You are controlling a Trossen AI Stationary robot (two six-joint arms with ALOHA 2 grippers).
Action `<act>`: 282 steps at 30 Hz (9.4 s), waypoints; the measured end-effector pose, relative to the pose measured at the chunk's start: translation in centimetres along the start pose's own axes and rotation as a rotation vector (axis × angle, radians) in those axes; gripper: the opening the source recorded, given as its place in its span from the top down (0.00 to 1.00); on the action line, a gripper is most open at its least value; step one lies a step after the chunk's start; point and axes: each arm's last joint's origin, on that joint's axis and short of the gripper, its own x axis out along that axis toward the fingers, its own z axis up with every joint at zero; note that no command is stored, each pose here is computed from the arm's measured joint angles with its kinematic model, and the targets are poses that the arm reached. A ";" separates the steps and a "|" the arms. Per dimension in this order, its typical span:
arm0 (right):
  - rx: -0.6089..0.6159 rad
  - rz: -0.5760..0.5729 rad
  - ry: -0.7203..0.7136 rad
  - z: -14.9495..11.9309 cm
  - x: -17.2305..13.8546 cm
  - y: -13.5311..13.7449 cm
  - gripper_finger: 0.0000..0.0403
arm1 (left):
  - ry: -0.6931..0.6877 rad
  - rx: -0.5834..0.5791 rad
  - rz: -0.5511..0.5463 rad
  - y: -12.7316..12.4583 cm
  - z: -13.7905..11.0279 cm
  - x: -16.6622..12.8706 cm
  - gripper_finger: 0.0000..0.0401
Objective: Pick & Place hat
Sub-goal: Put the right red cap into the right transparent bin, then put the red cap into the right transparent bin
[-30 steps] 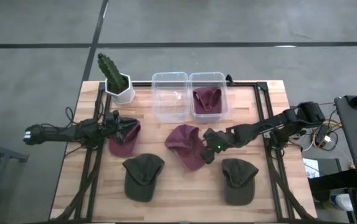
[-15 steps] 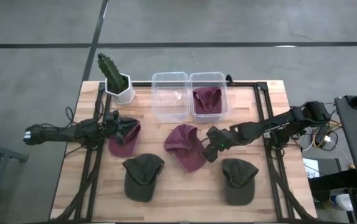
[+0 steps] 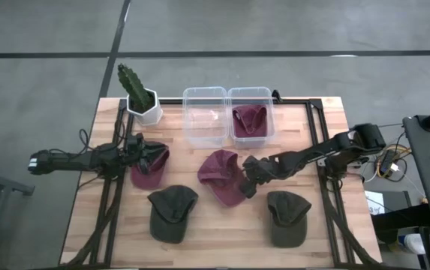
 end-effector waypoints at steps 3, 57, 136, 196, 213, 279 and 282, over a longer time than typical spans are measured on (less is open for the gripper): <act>0.001 0.019 -0.014 0.1 0.7 0.2 0.41 | 0.000 0.000 0.000 0.0 0.0 0.0 0.82; 0.053 0.377 -0.514 -0.3 -18.6 0.0 0.97 | 0.002 -0.025 0.000 0.0 0.0 0.0 0.82; 0.373 -0.336 -0.416 12.0 -14.7 -8.4 0.97 | 0.003 -0.044 -0.002 0.0 0.0 0.0 0.82; 0.171 -0.431 -0.336 11.8 -17.8 -6.5 0.85 | 0.005 -0.134 -0.001 0.0 0.0 0.0 0.82; 0.084 -0.386 -0.463 10.0 -22.3 -6.7 0.81 | -0.013 -0.120 -0.062 -2.1 5.0 -1.0 0.82; -0.024 -0.053 -0.689 4.0 -26.4 -7.9 0.78 | 1.136 -0.162 1.095 -3.5 4.9 2.2 0.82; -0.026 -0.054 -0.689 4.0 -26.4 -7.9 0.78 | 1.131 -0.170 1.101 -3.5 4.9 2.2 0.82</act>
